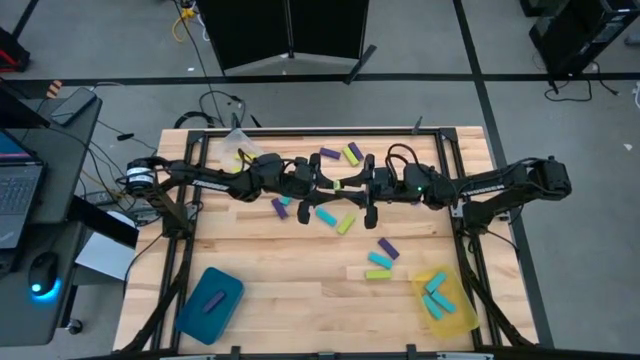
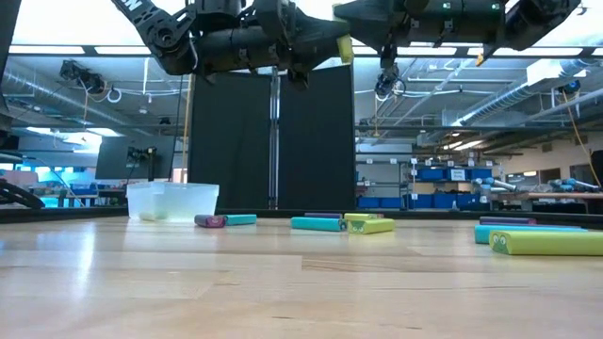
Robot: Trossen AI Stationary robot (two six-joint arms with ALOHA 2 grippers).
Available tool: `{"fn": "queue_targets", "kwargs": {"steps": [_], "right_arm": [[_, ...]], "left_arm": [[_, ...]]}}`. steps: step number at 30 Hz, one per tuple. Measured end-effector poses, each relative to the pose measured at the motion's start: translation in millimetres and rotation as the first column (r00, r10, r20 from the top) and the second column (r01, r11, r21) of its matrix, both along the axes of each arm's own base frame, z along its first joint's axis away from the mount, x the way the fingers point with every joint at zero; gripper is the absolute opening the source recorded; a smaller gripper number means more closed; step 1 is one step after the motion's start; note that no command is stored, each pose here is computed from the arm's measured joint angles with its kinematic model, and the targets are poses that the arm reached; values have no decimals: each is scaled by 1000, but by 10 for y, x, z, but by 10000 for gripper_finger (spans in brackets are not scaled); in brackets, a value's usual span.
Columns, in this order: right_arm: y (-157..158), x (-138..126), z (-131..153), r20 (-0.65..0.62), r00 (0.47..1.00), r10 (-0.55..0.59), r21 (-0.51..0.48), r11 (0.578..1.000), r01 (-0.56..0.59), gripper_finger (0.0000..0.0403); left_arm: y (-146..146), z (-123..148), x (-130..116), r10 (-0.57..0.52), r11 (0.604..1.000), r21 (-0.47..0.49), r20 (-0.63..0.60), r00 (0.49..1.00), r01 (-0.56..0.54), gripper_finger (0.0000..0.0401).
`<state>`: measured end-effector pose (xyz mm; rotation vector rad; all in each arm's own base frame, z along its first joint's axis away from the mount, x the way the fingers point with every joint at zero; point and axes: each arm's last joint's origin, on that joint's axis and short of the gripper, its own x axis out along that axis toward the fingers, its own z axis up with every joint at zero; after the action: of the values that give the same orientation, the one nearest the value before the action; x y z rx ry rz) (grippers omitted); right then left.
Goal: Sort blocks
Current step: Put the green block into the transparent bin
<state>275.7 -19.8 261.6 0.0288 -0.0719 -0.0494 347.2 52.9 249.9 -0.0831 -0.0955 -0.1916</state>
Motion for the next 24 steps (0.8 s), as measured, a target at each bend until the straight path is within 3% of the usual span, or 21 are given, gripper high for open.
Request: {"fn": "queue_targets", "kwargs": {"steps": [5,11,14,20,24], "right_arm": [[0,1,-5,-6,1000,1,14,1000,-1,126],[-50,-41,14,-25,998,-49,12,999,49,252],[-77,-73,34,-35,996,-79,3,997,80,285],[-96,-159,100,-48,994,-101,-24,995,100,286],[-91,-215,71,-128,986,-106,-56,994,99,273]], "left_arm": [[25,-11,-6,7,1000,-2,-15,1000,-7,109],[154,41,-107,60,998,4,-95,994,-60,109],[194,138,-211,111,993,54,-126,986,-105,109],[272,328,-573,202,977,126,-280,939,-173,109],[297,388,-930,304,953,143,-455,837,-269,109]]}}
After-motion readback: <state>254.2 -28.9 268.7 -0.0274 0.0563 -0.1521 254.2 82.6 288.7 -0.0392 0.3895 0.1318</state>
